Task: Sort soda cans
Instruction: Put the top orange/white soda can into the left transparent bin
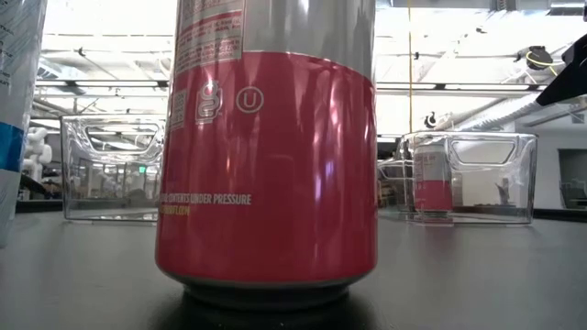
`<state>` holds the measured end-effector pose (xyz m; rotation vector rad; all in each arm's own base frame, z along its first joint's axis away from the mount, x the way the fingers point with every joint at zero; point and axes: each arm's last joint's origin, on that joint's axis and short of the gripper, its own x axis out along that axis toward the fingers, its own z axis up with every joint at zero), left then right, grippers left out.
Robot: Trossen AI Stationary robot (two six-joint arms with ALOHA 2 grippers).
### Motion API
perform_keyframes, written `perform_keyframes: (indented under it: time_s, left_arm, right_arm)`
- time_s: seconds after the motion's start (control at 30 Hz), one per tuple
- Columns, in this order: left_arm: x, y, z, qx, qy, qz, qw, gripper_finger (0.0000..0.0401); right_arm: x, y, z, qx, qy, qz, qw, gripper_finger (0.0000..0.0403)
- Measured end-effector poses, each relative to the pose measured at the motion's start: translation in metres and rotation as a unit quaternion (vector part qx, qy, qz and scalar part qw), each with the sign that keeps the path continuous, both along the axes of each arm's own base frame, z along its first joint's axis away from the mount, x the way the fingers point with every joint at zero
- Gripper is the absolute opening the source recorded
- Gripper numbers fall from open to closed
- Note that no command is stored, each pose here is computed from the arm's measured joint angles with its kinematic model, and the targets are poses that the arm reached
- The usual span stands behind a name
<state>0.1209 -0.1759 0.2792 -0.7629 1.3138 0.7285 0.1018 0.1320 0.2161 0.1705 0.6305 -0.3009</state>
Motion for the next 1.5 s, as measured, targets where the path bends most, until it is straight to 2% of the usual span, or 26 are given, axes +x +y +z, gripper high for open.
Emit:
perform_keyframes:
  time_s: [0.33, 0.53, 0.87, 1.23, 1.5]
  left_arm:
    - [0.004, -0.007, 0.001, -0.035, -0.021, -0.001, 0.999, 0.0384]
    - [0.004, -0.01, -0.004, -0.046, 0.022, -0.003, 0.999, 0.0384]
    - [0.007, -0.023, -0.016, -0.04, 0.042, -0.011, 0.998, 0.0383]
    - [-0.006, -0.035, -0.02, -0.034, 0.048, 0.008, 0.998, 0.0383]
    - [-0.004, -0.038, -0.027, -0.007, 0.035, 0.018, 0.999, 0.0383]
  right_arm:
    - [0.0, 0.0, 0.0, 0.0, 0.0, 0.0, 1.0, 0.0396]
    - [0.0, 0.0, 0.0, 0.0, 0.0, 0.0, 1.0, 0.0396]
    - [0.0, 0.0, 0.0, -0.004, 0.001, 0.002, 1.0, 0.0396]
    - [0.0, 0.0, 0.0, -0.008, 0.003, 0.006, 1.0, 0.0396]
    - [0.0, 0.0, 0.0, -0.009, 0.003, 0.007, 1.0, 0.0396]
